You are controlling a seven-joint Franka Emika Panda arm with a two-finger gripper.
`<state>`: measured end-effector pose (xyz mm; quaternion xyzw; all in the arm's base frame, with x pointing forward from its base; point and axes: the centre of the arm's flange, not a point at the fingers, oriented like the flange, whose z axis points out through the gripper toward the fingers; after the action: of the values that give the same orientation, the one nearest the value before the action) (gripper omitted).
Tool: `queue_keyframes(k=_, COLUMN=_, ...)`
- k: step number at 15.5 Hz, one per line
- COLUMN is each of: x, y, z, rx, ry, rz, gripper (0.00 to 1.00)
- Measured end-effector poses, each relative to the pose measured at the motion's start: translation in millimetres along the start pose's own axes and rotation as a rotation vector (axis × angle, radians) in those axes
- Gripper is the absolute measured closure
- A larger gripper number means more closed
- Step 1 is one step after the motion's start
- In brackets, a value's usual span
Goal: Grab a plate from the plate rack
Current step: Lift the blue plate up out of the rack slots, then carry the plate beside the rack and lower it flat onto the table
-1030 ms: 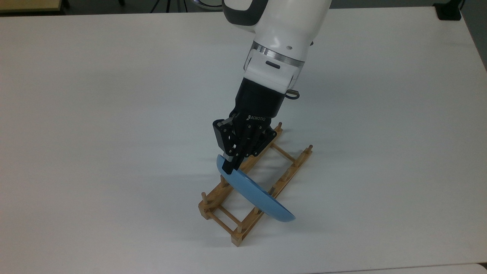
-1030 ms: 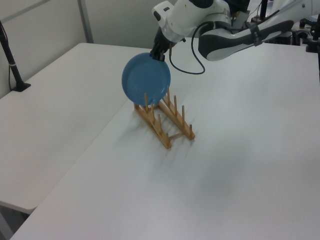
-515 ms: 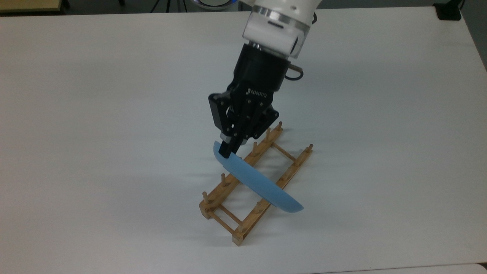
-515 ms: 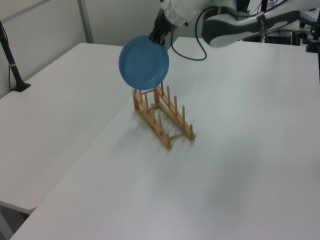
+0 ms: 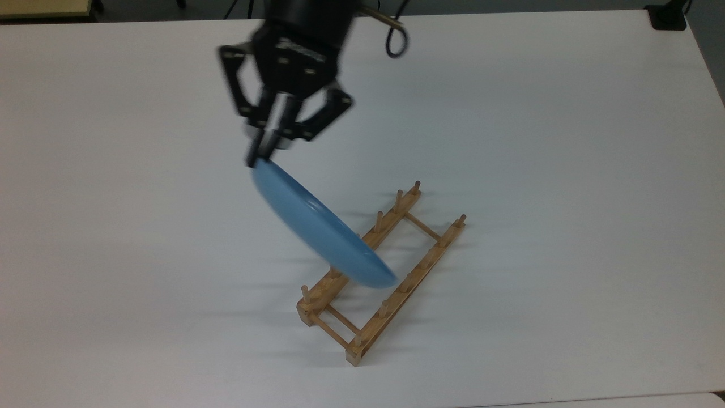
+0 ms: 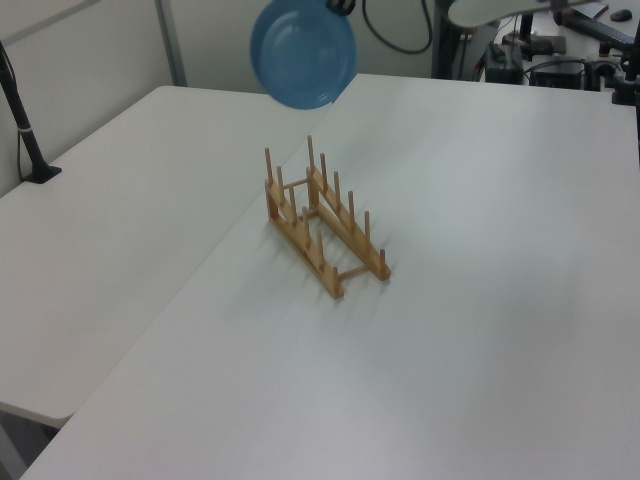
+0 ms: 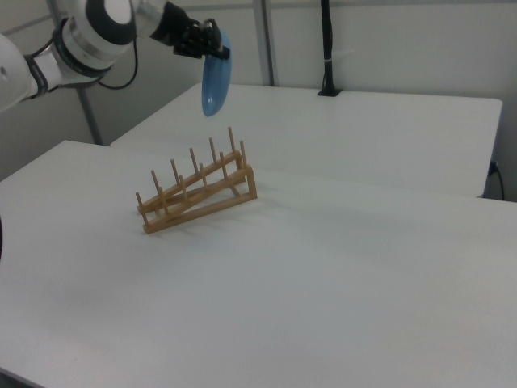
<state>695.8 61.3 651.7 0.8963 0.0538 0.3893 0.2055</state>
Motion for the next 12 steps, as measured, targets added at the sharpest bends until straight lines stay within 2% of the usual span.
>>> queue_keyframes(k=5, x=-42.7, y=71.1, z=26.5, rx=0.232, ry=-0.177, rz=0.406, gripper=0.93)
queue_keyframes(k=8, x=-79.1, y=87.1, z=43.3, rx=0.339, ry=-0.384, rz=0.511, gripper=0.93)
queue_keyframes(k=10, x=-107.4, y=98.8, z=58.0, rx=0.412, ry=-0.515, rz=0.535, gripper=0.93)
queue_keyframes(k=12, x=-141.0, y=119.1, z=76.6, rx=0.488, ry=-0.600, rz=0.562, gripper=0.93)
